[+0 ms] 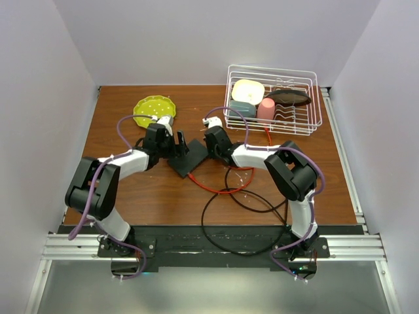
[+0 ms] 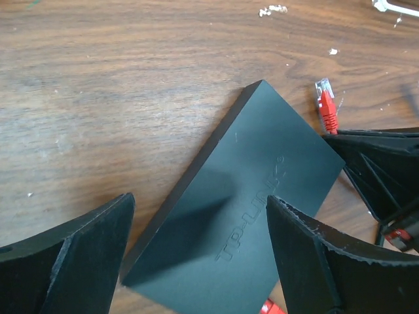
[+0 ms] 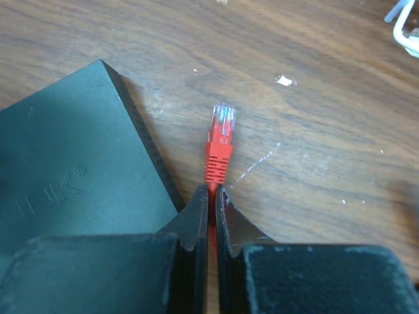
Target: Insert the plug into the switch port
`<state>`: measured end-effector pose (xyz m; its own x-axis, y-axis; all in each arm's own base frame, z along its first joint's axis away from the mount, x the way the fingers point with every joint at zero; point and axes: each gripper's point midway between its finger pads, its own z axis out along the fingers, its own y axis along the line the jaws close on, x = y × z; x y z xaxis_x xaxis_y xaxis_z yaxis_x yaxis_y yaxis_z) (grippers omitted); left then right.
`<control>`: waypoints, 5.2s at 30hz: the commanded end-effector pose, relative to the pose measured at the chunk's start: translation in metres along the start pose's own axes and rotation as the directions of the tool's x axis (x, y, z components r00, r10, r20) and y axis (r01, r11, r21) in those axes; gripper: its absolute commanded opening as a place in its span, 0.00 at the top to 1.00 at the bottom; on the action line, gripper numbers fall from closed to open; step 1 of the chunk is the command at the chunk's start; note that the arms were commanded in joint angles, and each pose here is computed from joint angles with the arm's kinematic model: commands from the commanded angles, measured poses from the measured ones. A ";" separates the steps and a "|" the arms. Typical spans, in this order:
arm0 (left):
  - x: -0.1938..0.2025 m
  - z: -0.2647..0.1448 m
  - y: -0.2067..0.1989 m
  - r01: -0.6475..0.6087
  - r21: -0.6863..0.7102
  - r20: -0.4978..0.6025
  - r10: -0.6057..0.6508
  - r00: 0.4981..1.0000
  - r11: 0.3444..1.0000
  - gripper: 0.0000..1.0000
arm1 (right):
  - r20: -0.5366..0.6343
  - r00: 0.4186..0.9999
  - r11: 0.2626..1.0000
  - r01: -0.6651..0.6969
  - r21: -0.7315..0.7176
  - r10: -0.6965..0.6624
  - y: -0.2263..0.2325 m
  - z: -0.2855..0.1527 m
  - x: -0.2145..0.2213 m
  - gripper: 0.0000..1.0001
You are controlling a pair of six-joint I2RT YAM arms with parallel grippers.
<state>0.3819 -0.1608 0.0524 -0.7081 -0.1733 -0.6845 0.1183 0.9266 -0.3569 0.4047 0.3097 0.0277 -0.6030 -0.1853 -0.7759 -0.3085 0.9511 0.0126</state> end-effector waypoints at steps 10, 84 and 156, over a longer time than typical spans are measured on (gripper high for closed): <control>0.054 0.010 -0.004 0.011 0.090 -0.143 0.002 0.990 0.996 0.21 | -0.048 0.999 0.975 -0.016 -0.220 0.006 0.045 -0.010 0.012 1.00; 0.097 -0.022 0.002 -0.042 0.155 -0.178 0.069 0.982 0.987 0.22 | 0.059 0.892 0.866 0.449 -0.219 -0.447 0.108 -0.120 0.090 1.00; 0.108 -0.013 -0.003 -0.027 0.194 -0.235 0.073 0.969 0.981 0.24 | 0.198 0.907 0.905 0.401 -0.141 -0.372 0.146 -0.127 0.085 1.00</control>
<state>0.3385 -0.1841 0.0309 -0.7171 -0.0855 -0.6917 0.3265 0.8356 -0.4418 0.2137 0.3761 0.0242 -0.3164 -0.5539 -0.7701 -0.6291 0.7301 -0.2666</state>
